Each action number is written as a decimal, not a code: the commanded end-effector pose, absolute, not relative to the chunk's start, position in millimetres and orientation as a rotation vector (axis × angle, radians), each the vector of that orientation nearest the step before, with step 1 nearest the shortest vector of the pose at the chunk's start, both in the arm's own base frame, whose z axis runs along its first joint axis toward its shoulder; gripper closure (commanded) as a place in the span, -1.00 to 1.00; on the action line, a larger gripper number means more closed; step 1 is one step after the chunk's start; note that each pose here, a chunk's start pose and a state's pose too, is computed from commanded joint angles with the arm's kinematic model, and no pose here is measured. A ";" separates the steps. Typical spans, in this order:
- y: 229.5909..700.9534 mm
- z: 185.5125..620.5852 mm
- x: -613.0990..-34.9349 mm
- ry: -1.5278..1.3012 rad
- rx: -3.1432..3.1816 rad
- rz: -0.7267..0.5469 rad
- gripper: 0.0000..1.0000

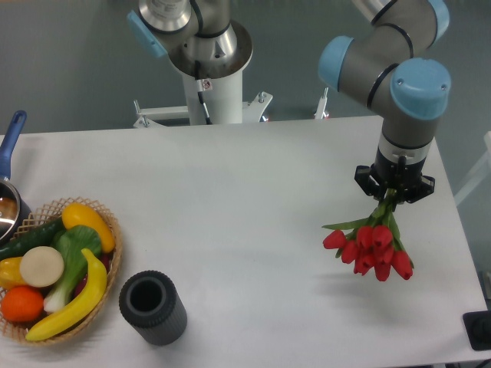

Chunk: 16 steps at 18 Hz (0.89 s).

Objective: Insert the flowers into the vase
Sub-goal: 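Carry the red tulip bunch in the gripper toward the grey vase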

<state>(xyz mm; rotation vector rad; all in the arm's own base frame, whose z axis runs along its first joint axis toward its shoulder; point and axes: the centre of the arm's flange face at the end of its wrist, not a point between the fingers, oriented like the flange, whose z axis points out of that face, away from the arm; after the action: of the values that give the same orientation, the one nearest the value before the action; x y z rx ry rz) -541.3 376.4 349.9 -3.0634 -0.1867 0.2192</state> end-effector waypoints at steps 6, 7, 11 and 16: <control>412.9 352.9 -513.7 -0.121 -3.037 0.208 1.00; 419.4 355.1 -507.9 -0.126 -3.010 0.196 1.00; 452.4 386.1 -489.9 -0.160 -2.739 0.125 1.00; 525.1 416.8 -454.1 -0.200 -2.388 -0.048 1.00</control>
<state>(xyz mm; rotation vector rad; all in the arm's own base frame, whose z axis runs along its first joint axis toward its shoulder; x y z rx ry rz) -454.1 525.1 416.8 -2.3885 -0.1998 -0.0481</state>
